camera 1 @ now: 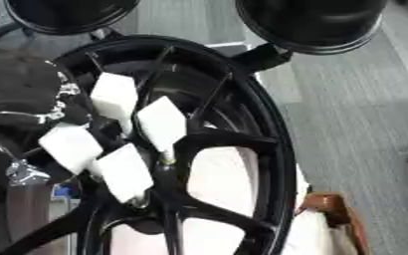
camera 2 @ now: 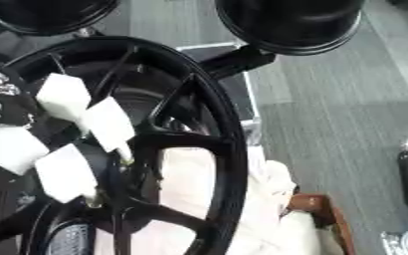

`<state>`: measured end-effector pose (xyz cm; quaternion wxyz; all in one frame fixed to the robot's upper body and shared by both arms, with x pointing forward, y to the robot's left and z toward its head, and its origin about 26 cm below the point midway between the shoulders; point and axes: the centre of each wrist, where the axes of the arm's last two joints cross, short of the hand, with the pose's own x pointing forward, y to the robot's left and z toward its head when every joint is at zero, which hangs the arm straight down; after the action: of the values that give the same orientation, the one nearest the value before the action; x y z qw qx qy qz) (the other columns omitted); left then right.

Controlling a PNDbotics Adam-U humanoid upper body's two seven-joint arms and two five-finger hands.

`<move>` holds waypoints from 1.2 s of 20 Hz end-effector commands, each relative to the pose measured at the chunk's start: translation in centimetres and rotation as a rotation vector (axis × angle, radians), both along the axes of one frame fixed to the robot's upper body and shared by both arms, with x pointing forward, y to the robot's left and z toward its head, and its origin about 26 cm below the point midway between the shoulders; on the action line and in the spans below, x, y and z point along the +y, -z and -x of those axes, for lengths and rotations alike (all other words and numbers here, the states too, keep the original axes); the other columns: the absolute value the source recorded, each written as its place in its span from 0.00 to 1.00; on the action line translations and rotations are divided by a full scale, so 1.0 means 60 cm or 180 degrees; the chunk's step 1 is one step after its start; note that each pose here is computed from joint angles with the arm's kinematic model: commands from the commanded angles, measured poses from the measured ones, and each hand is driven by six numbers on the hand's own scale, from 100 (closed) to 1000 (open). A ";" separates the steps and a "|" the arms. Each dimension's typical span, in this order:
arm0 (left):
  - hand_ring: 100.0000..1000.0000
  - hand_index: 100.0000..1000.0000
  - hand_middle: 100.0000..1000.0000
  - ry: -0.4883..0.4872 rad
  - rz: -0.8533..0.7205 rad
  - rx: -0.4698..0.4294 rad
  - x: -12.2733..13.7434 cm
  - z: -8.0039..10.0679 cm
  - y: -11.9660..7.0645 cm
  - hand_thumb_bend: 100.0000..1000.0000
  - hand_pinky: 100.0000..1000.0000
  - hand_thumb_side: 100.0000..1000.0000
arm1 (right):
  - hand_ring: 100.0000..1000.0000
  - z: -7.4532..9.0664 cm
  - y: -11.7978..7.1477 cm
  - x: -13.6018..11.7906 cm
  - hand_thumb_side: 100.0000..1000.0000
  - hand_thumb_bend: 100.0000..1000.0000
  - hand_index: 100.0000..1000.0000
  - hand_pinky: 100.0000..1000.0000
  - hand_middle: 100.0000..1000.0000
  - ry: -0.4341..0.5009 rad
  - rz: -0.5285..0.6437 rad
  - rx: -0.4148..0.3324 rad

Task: Pull the pin out of the wheel hub.

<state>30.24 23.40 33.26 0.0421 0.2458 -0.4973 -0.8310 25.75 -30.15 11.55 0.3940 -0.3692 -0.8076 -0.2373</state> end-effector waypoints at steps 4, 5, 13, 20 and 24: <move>0.42 0.38 0.24 0.0212 -0.0462 -0.0034 0.008 0.027 -0.049 0.00 0.53 0.27 | 0.73 0.002 -0.007 -0.004 0.26 0.00 0.77 0.79 0.59 0.0027 0.0008 -0.0042; 0.41 0.37 0.24 0.0212 -0.0407 -0.0034 0.011 0.029 -0.056 0.00 0.53 0.27 | 0.73 0.003 -0.007 -0.004 0.26 0.00 0.77 0.79 0.59 0.0030 0.0010 -0.0041; 0.40 0.36 0.22 0.0026 0.0229 0.0040 0.056 0.050 -0.113 0.00 0.52 0.25 | 0.73 0.005 -0.005 -0.010 0.25 0.00 0.77 0.79 0.59 0.0069 0.0028 -0.0036; 0.38 0.35 0.17 -0.0826 0.1767 0.0135 0.197 0.003 -0.159 0.00 0.52 0.16 | 0.73 0.007 -0.006 -0.019 0.24 0.00 0.77 0.79 0.59 0.0115 0.0074 -0.0070; 0.39 0.35 0.16 -0.1217 0.2623 -0.0029 0.268 -0.015 -0.162 0.00 0.53 0.16 | 0.73 0.009 -0.005 -0.021 0.24 0.00 0.77 0.79 0.59 0.0128 0.0088 -0.0090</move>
<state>32.11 37.81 41.26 0.2826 0.2681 -0.7207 -0.5735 25.37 -30.99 11.31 0.3864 -0.3814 -0.8032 -0.2452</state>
